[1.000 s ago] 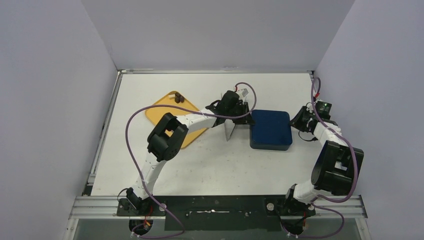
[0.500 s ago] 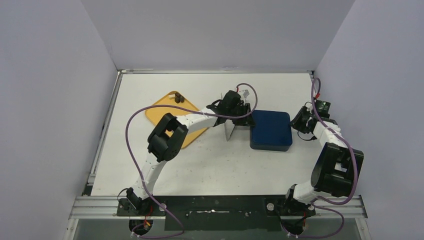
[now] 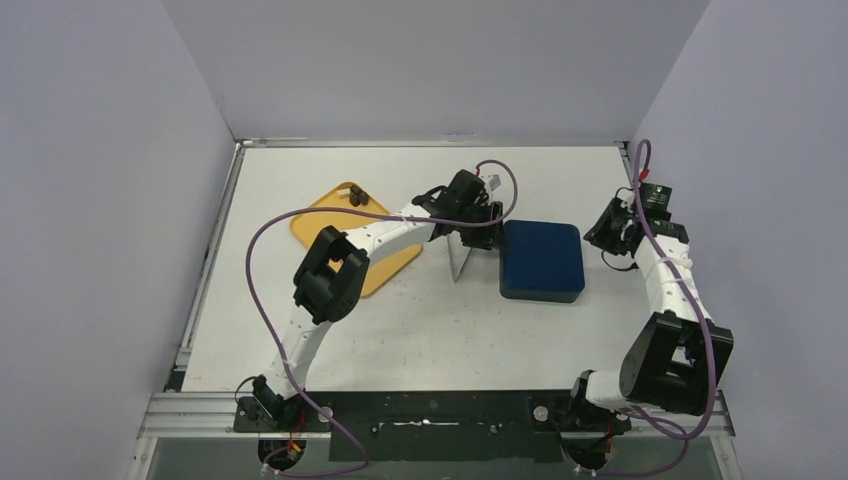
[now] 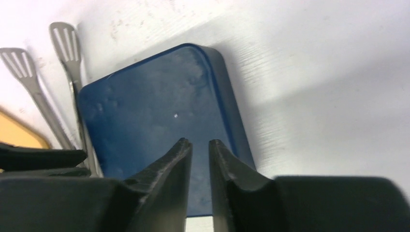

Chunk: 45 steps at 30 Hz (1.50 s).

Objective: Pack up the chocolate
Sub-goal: Close the box lid on the packing box.

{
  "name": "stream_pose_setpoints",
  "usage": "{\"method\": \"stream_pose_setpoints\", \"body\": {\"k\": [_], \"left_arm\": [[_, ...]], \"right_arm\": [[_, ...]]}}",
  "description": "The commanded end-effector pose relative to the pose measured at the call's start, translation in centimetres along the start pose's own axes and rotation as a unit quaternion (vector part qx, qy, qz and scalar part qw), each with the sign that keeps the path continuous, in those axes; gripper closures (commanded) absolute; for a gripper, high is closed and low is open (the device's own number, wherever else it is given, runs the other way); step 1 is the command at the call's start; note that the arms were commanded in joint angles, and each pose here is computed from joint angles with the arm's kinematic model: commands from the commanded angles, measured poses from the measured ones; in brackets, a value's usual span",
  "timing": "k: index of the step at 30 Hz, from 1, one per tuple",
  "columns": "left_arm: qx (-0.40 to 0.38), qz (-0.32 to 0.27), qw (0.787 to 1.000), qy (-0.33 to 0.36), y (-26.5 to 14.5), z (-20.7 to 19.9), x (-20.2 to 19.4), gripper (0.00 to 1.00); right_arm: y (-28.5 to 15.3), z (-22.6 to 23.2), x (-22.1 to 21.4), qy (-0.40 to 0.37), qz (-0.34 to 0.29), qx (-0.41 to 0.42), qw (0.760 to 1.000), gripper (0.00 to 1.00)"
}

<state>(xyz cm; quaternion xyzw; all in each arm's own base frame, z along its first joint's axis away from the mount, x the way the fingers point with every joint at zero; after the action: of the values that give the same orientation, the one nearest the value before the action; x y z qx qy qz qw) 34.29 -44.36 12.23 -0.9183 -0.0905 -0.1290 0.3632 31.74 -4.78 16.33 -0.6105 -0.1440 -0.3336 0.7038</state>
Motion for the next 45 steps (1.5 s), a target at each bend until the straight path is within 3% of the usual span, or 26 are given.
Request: {"method": "stream_pose_setpoints", "body": {"k": [1,4,11,18,27,36,40,45], "left_arm": [[-0.029,0.010,0.999,0.029,-2.7,-3.2,-1.3,0.56],[-0.018,0.018,0.999,0.037,-2.3,-2.7,-2.9,0.59],[0.049,0.032,0.998,0.007,-1.0,3.5,-6.1,0.69],[0.053,0.029,0.998,0.005,-1.3,3.9,-6.4,0.70],[-0.023,0.002,1.000,0.001,-3.5,-0.1,-4.1,0.70],[-0.151,-0.086,0.985,0.021,-3.7,-5.7,1.8,0.66],[-0.166,-0.099,0.981,0.028,-2.1,-6.2,4.1,0.69],[-0.133,-0.101,0.986,0.032,1.3,-4.0,5.3,0.70]], "right_arm": [[-2.5,3.2,0.2,-0.032,-0.018,0.047,0.998,0.84],[-3.0,5.8,-1.2,-0.055,-0.016,0.079,0.995,0.91],[-0.4,10.6,-7.6,-0.077,0.022,0.134,0.988,0.96],[3.1,12.6,-13.3,-0.094,0.100,0.136,0.981,0.97],[-1.3,13.9,-6.2,-0.101,-0.008,0.110,0.989,0.98],[-2.3,7.9,4.1,-0.086,-0.127,-0.037,0.988,0.98],[-0.3,6.5,5.9,-0.095,-0.134,-0.058,0.985,0.99],[3.4,4.7,5.6,-0.081,-0.108,-0.065,0.989,1.00]]}}
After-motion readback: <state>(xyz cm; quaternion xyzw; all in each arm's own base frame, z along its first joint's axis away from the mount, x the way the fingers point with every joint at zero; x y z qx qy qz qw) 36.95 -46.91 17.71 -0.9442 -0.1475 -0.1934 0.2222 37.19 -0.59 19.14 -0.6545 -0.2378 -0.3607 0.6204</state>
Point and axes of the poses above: each gripper's point midway between its finger pads, its own y axis out along the fingers, its own z axis along the line the jaws close on, x = y × z, the point moved 4 cm from there along -y, back along the fingers, and after that the axes turned 14 degrees about -y, right-handed, at the moved point
